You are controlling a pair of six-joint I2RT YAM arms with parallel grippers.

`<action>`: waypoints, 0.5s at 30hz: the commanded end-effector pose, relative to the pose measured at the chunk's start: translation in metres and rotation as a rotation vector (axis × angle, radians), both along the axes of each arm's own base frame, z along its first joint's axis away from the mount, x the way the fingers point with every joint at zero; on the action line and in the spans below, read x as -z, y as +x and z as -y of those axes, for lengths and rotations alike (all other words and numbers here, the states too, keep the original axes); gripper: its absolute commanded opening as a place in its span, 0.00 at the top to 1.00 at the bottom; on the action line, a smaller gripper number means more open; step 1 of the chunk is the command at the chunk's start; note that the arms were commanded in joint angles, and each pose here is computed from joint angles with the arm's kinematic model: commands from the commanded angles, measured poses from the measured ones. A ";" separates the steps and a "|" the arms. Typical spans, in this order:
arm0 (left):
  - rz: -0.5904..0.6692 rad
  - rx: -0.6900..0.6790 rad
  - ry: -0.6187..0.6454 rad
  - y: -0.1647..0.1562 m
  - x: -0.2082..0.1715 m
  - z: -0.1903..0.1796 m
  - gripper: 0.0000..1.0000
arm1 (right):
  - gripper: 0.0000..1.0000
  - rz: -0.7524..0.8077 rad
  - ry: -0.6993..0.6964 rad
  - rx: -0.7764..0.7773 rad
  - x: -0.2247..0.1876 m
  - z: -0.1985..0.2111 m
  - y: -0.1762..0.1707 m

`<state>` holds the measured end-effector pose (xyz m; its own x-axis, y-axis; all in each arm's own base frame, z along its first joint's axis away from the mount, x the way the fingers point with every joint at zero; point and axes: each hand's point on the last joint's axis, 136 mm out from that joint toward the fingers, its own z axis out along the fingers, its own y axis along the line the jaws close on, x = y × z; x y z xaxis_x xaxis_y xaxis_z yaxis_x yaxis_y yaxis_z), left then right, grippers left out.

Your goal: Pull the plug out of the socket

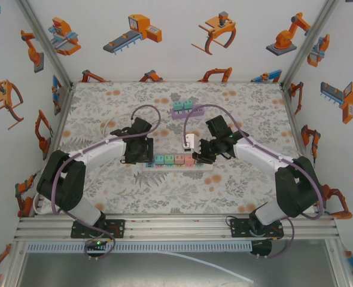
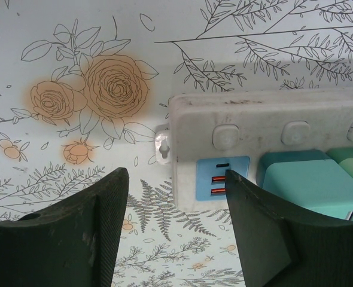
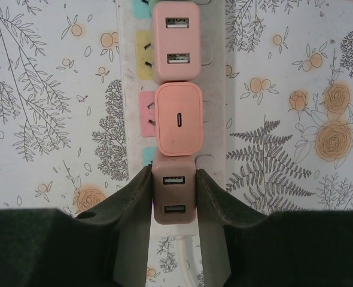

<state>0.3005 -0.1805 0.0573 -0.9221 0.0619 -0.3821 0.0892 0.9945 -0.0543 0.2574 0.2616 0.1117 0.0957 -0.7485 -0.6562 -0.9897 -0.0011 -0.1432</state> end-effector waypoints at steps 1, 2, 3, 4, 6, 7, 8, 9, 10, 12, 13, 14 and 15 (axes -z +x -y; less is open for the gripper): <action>-0.132 0.011 0.150 -0.032 0.049 -0.022 0.38 | 0.97 0.047 0.100 -0.033 -0.032 -0.021 0.007; -0.131 0.009 0.151 -0.032 0.049 -0.022 0.38 | 0.97 0.045 0.099 -0.031 -0.031 -0.020 0.007; -0.129 0.007 0.153 -0.031 0.048 -0.022 0.38 | 0.97 0.044 0.100 -0.031 -0.030 -0.020 0.007; -0.128 0.008 0.151 -0.030 0.048 -0.021 0.38 | 0.97 0.043 0.100 -0.032 -0.030 -0.020 0.006; -0.131 0.008 0.153 -0.031 0.048 -0.021 0.38 | 0.97 0.043 0.107 -0.033 -0.034 -0.019 0.004; -0.129 0.008 0.151 -0.031 0.047 -0.020 0.38 | 0.97 0.046 0.109 -0.034 -0.036 -0.019 0.004; -0.129 0.008 0.151 -0.031 0.047 -0.020 0.38 | 0.97 0.047 0.110 -0.033 -0.037 -0.019 0.003; -0.127 0.009 0.151 -0.031 0.047 -0.020 0.37 | 0.97 0.047 0.108 -0.032 -0.037 -0.018 0.003; -0.125 0.011 0.154 -0.030 0.046 -0.020 0.37 | 0.97 0.047 0.104 -0.030 -0.036 -0.017 0.003; -0.121 0.008 0.157 -0.030 0.046 -0.020 0.38 | 0.97 0.045 0.095 -0.027 -0.033 -0.016 0.003; -0.121 0.007 0.155 -0.030 0.046 -0.020 0.37 | 0.97 0.043 0.094 -0.026 -0.032 -0.016 0.003; -0.120 0.006 0.155 -0.030 0.046 -0.019 0.38 | 0.97 0.040 0.095 -0.029 -0.032 -0.016 0.002; -0.119 0.008 0.154 -0.030 0.046 -0.018 0.37 | 0.97 0.038 0.101 -0.033 -0.034 -0.017 0.001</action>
